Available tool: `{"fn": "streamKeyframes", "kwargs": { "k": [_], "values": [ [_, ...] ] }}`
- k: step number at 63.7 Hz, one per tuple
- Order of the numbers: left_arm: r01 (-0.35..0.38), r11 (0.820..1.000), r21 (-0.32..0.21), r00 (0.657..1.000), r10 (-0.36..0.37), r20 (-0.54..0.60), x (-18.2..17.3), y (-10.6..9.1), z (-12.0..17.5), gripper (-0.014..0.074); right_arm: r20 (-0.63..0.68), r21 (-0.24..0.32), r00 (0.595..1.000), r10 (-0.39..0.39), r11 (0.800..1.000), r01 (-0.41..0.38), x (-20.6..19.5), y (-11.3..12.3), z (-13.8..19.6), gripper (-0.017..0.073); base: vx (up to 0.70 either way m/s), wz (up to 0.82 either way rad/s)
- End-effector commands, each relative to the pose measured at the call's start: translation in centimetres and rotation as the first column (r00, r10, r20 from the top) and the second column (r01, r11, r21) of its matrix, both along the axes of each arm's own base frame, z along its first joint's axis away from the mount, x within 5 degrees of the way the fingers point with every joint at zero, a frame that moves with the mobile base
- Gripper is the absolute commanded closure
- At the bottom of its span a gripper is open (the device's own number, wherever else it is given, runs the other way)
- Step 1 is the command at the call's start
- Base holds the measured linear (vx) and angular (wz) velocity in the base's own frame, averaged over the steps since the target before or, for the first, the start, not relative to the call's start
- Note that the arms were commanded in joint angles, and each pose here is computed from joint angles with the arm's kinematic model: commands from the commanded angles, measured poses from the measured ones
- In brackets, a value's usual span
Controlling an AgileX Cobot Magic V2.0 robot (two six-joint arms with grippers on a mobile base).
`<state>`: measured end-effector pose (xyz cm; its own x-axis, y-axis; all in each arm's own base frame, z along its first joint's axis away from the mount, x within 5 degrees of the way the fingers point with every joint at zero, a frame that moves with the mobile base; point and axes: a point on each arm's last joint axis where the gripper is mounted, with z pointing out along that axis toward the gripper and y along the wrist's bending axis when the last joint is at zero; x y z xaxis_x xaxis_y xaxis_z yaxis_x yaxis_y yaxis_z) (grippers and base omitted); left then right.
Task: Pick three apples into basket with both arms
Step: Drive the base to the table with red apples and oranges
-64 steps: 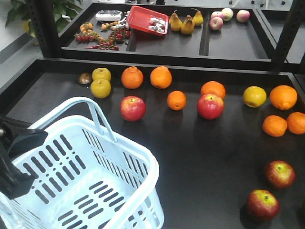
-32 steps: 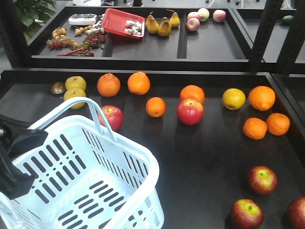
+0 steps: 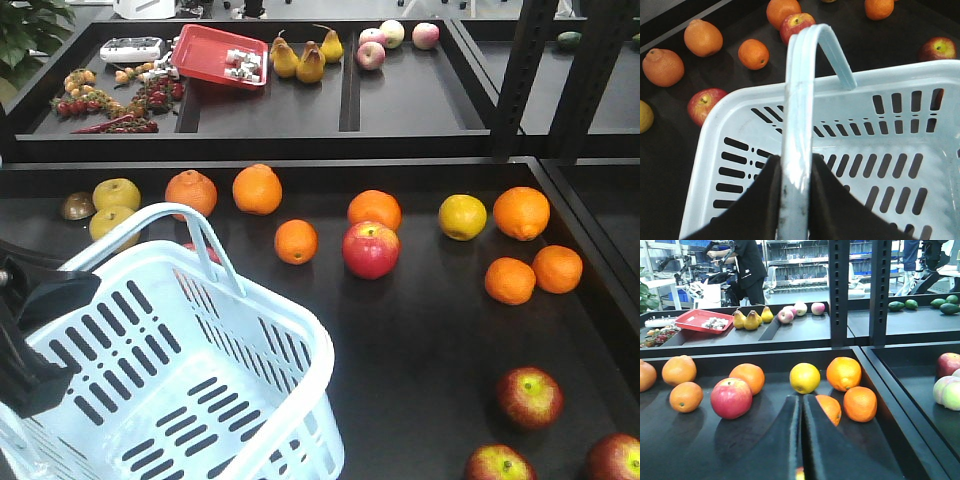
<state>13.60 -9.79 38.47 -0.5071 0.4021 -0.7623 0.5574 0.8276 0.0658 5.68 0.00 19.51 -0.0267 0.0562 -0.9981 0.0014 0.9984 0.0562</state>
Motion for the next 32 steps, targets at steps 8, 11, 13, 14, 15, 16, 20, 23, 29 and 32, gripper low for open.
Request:
{"fn": "streamKeyframes", "kwargs": {
  "k": [8,11,13,14,15,16,20,23,29,32],
  "values": [
    [0.007,0.997,-0.08,0.996,0.0,0.089,0.1,-0.16,1.61,0.0601,0.075,-0.011,0.997,-0.005,1.0,0.006,-0.02,-0.03,0.31,0.0563,0.05,-0.05],
    [0.007,0.997,-0.08,0.996,0.0,0.089,0.1,-0.16,1.61,0.0601,0.075,-0.011,0.997,-0.005,1.0,0.006,-0.02,-0.03,0.31,0.0563,0.03,-0.04],
    [0.007,0.997,-0.08,0.996,0.0,0.089,0.1,-0.16,1.61,0.0601,0.075,-0.011,0.997,-0.005,1.0,0.006,-0.02,-0.03,0.31,0.0563,0.03,-0.04],
    [0.007,0.997,-0.08,0.996,0.0,0.089,0.1,-0.16,1.61,0.0601,0.075,-0.011,0.997,-0.005,1.0,0.006,-0.02,-0.03,0.31,0.0563,0.02,-0.03],
    [0.007,0.997,-0.08,0.996,0.0,0.089,0.1,-0.16,1.61,0.0601,0.075,-0.011,0.997,-0.005,1.0,0.006,-0.02,-0.03,0.31,0.0563,0.01,-0.02],
    [0.007,0.997,-0.08,0.996,0.0,0.089,0.1,-0.16,1.61,0.0601,0.075,-0.011,0.997,-0.005,1.0,0.006,-0.02,-0.03,0.31,0.0563,0.01,-0.03],
    [0.007,0.997,-0.08,0.996,0.0,0.089,0.1,-0.16,1.61,0.0601,0.075,-0.011,0.997,-0.005,1.0,0.006,-0.02,-0.03,0.31,0.0563,0.01,-0.01],
    [0.007,0.997,-0.08,0.996,0.0,0.089,0.1,-0.16,1.61,0.0601,0.075,-0.011,0.997,-0.005,1.0,0.006,-0.02,-0.03,0.31,0.0563,0.0,0.0],
    [0.007,0.997,-0.08,0.996,0.0,0.089,0.1,-0.16,1.61,0.0601,0.075,-0.011,0.997,-0.005,1.0,0.006,-0.02,-0.03,0.31,0.0563,0.0,0.0],
    [0.007,0.997,-0.08,0.996,0.0,0.089,0.1,-0.16,1.61,0.0601,0.075,-0.011,0.997,-0.005,1.0,0.006,-0.02,-0.03,0.31,0.0563,0.0,0.0]
  ]
}}
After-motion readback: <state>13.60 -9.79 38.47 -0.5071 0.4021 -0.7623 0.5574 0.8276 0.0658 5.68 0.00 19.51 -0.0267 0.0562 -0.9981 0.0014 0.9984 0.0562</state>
